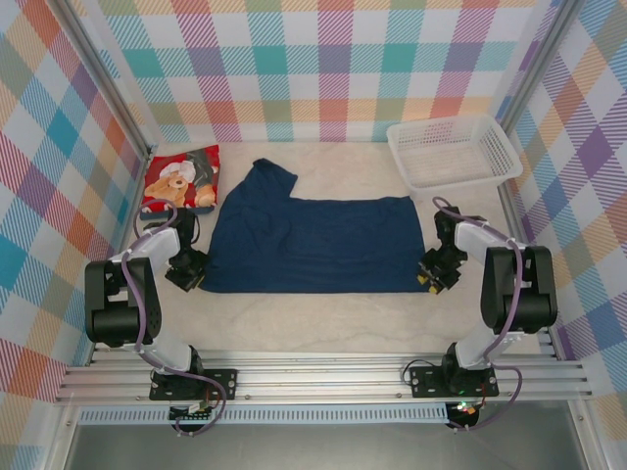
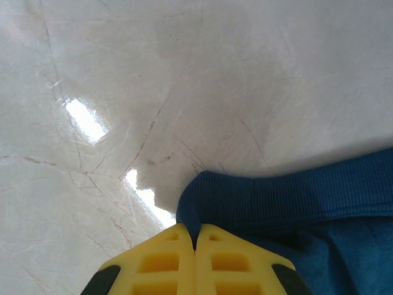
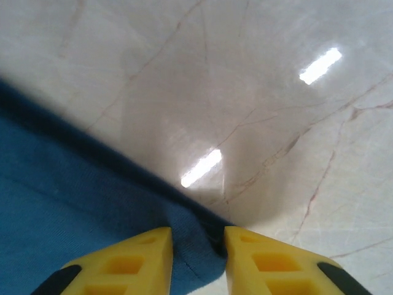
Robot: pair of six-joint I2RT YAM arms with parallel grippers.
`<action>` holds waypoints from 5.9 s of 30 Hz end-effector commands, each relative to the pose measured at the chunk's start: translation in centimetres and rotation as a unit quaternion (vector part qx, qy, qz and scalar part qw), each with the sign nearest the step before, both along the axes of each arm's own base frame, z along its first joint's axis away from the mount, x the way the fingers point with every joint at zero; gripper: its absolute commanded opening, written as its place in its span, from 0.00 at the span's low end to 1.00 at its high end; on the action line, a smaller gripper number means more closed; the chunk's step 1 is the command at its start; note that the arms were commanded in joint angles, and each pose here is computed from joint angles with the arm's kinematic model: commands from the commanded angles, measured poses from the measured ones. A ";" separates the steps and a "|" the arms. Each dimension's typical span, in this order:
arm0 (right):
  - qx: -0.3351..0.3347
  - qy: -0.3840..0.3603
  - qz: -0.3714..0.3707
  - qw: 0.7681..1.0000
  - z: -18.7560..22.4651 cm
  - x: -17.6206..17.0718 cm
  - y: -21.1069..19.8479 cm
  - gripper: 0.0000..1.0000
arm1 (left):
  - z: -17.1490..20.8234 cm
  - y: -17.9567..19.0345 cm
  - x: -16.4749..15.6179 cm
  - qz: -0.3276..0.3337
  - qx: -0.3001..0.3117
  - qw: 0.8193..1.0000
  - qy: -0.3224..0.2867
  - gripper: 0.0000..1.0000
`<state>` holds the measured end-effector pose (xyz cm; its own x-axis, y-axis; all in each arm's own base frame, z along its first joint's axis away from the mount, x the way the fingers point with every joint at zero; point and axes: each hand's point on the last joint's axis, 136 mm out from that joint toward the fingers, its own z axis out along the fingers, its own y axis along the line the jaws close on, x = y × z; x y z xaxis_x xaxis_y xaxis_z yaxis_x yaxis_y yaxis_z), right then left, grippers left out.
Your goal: Fold and stack the t-shirts
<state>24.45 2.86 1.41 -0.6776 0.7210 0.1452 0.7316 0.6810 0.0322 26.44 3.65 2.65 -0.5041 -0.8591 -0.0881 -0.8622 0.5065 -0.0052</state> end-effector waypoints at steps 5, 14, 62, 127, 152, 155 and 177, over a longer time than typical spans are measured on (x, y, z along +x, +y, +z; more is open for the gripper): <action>-0.024 0.029 0.000 0.999 0.2 -1.3 -0.9 0.00 | 1.9 0.8 -2.1 -0.006 0.041 0.999 0.030 0.00; -0.046 0.090 0.005 0.995 3.7 -6.5 -1.6 0.00 | 5.4 0.6 -8.7 0.039 0.108 0.992 0.057 0.00; 0.074 -0.181 0.114 0.974 6.6 9.1 4.2 0.34 | 5.9 -8.5 26.0 -0.212 -0.043 0.952 -0.217 0.48; 0.148 -0.154 0.123 0.969 6.4 5.7 6.9 0.34 | 3.5 -16.8 8.8 -0.332 0.049 0.942 -0.024 0.00; 0.147 -0.145 0.146 0.968 6.0 6.2 8.5 0.34 | 10.6 -18.4 7.8 -0.311 0.039 0.941 -0.125 0.51; 0.149 -0.144 0.147 0.967 5.9 6.2 8.6 0.34 | 10.2 -15.5 7.2 -0.258 0.038 0.959 -0.112 0.50; 0.222 -0.164 0.341 0.899 6.6 8.7 23.9 0.37 | 2.8 -7.2 4.1 -0.003 -0.033 0.999 0.009 0.39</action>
<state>33.31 24.10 6.86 -0.9928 0.1103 0.0467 0.1187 0.8548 0.5053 31.28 -5.39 5.69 -0.5695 -0.8211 -0.0390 -0.8212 0.5704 -0.0157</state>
